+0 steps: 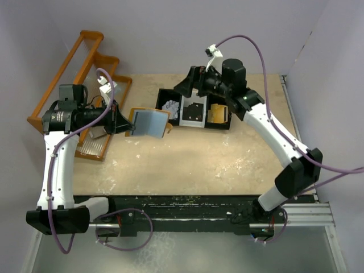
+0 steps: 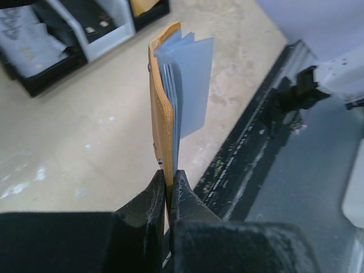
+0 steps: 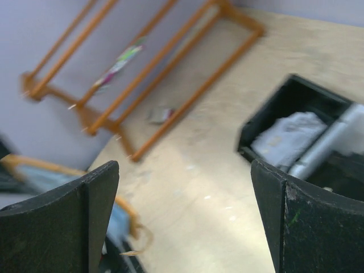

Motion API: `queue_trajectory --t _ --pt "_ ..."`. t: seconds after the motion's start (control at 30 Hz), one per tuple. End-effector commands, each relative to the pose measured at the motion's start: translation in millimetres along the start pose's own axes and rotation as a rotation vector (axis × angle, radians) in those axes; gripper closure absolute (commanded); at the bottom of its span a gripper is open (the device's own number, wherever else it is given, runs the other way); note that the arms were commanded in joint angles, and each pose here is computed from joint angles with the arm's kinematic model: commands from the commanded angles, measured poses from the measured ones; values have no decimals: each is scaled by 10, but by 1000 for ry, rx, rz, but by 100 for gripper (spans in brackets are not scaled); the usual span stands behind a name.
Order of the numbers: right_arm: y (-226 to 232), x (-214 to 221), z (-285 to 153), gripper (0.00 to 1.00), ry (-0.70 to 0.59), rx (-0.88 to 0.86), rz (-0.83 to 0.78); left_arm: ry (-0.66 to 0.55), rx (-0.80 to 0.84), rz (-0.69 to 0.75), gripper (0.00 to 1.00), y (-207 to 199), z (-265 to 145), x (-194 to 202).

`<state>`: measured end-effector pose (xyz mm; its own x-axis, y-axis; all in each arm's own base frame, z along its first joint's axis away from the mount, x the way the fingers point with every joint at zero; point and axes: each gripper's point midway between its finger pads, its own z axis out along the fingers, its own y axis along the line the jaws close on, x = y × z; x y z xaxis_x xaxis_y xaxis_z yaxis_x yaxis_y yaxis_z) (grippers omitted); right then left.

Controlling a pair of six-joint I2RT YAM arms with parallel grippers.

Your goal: Take the credit cards out of the card holder

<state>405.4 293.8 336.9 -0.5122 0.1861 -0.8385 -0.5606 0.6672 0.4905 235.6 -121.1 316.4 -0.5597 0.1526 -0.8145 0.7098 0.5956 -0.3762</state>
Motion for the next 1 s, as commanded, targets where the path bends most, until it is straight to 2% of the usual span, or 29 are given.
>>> queue_trajectory --t 0.0,0.17,0.33,0.47,0.67,0.8,0.97 --pt "1068 29 -349 0 -43 -346 -90 -100 285 24 100 -490 -59 -221" --pt "1590 258 -542 0 -32 -478 -158 -125 421 -28 100 -667 -96 -269" --pt "1773 427 -485 0 -19 -493 -212 -130 479 -64 100 -731 -109 -262" --pt "1744 577 -347 0 30 -450 -245 -132 503 -82 100 -760 -118 -259" --pt "1502 603 -180 0 32 -280 -293 -142 518 -78 100 -794 -143 -295" --pt "1365 543 -220 0 3 -204 -313 -146 523 -73 100 -807 -152 -311" --pt "1339 599 -337 0 21 -201 -316 -154 541 -75 100 -848 -178 -334"
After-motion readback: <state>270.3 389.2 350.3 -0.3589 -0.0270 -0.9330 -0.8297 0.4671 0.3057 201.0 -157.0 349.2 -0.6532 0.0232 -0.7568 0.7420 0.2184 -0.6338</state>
